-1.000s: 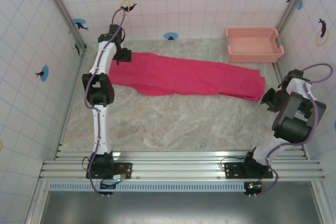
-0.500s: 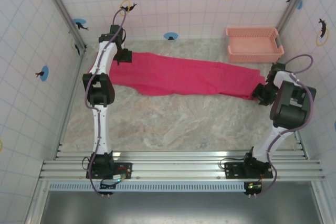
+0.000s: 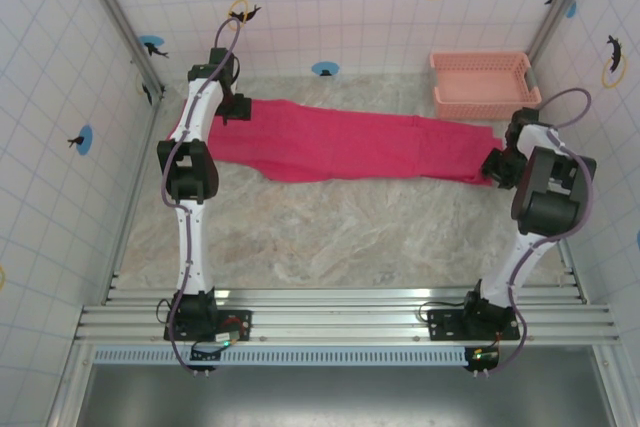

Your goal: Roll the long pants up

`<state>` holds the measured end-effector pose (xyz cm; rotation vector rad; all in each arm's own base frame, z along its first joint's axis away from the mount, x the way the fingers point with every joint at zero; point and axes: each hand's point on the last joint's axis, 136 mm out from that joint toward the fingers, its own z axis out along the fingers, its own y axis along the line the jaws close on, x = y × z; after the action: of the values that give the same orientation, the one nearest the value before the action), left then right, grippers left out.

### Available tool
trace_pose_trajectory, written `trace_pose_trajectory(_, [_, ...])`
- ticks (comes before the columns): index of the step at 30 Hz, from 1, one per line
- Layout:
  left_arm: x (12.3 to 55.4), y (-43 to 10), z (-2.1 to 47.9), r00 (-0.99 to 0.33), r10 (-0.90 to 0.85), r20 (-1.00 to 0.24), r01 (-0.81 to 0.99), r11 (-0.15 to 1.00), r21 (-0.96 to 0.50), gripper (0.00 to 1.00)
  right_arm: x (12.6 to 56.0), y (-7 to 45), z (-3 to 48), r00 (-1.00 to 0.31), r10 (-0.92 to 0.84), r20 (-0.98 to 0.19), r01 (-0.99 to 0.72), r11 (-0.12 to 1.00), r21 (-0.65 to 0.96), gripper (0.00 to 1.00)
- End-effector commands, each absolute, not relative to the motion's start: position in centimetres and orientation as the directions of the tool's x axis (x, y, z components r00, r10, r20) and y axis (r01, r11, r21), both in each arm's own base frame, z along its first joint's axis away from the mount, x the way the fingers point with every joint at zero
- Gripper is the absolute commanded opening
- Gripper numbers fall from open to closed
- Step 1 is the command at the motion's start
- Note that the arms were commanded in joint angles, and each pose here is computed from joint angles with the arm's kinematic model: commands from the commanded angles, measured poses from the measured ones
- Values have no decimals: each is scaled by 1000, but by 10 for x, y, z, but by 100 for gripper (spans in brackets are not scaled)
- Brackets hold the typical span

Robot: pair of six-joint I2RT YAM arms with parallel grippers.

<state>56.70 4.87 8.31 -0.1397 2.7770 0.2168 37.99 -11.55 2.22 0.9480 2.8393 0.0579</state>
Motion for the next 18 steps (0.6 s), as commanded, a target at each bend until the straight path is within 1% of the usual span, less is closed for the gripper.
trace_pose_trajectory(1, [563,44,82,-944,-50,-328,-98,986,133,97,395,-116,21,-803,577,-146,575,816,62,40])
trace_pose_trajectory(7, [561,43,76,-948,-59,-314,-102,987,123,98,403,-111,15,-828,549,-115,550,835,27,35])
trace_pose_trajectory(9, [561,42,76,-948,-59,-311,-101,988,121,97,404,-109,12,-839,535,-96,537,843,10,30])
trace_pose_trajectory(11, [560,42,77,-948,-61,-312,-102,988,119,98,403,-107,5,-848,526,-70,528,849,-7,22])
trace_pose_trajectory(14, [559,42,76,-950,-58,-308,-99,988,118,97,400,-105,-6,-844,535,-41,536,844,-6,16])
trace_pose_trajectory(16, [559,41,76,-950,-55,-306,-96,988,120,97,398,-104,-11,-839,544,-30,544,839,-11,10])
trace_pose_trajectory(18, [558,42,76,-951,-56,-304,-96,988,120,97,396,-102,-14,-832,554,-23,554,833,-3,7])
